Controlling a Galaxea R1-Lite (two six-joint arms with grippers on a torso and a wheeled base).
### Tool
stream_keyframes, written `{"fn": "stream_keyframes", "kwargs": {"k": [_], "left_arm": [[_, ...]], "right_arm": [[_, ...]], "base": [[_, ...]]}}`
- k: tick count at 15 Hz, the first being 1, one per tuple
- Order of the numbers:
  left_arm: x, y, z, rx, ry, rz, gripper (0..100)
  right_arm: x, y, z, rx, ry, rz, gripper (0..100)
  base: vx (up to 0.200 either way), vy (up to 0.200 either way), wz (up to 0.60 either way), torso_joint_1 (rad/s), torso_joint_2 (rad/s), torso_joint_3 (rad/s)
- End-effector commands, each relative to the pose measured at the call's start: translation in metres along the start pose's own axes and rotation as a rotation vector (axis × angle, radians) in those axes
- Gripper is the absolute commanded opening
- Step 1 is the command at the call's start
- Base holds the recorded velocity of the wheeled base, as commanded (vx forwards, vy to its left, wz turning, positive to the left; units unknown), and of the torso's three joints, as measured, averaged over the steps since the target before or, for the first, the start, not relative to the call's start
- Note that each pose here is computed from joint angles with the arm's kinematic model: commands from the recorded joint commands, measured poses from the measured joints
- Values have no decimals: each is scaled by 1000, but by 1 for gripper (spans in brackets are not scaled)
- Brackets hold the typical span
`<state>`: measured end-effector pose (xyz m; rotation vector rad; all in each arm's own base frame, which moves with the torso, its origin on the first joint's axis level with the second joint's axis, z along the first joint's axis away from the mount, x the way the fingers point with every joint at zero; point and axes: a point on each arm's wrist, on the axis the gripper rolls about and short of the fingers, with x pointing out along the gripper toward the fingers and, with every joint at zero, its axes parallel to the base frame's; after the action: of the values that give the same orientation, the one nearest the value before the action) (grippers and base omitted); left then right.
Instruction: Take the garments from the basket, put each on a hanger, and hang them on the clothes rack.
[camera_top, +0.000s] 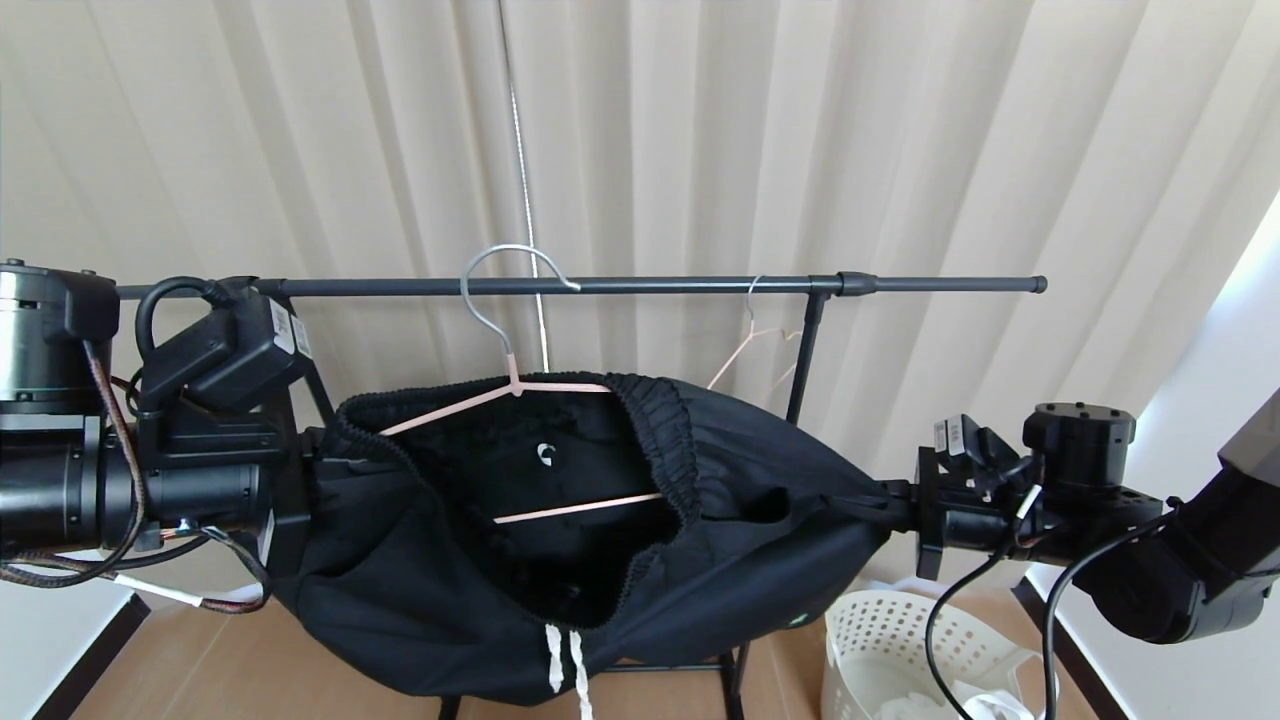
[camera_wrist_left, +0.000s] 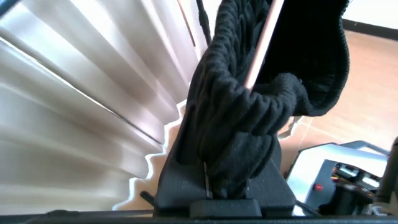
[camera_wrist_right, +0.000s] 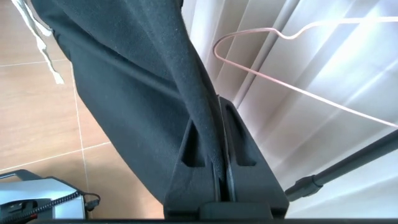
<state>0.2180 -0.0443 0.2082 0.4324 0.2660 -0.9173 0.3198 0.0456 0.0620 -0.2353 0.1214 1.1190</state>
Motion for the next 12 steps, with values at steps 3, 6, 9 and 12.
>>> {"fn": "stream_keyframes", "kwargs": {"k": [3,6,9,12], "left_arm": [[-2,2,-4,-41,10,13,0],[-5,5,-13,-70,33,36,0],[-3,8,-21,-97,57,41,0],[6,8,-34,-130,109,29,0]], "right_arm": [[-3,2,7,-21,-13,-3,100],[-9,8,18,-64,-37,-14,100],[-9,16,32,-103,-65,-2,100],[-8,21,43,-109,-82,8,100]], "base": [[0,0,0,0,0,0],[0,0,0,0,0,0],[0,0,0,0,0,0],[0,0,0,0,0,0]]}}
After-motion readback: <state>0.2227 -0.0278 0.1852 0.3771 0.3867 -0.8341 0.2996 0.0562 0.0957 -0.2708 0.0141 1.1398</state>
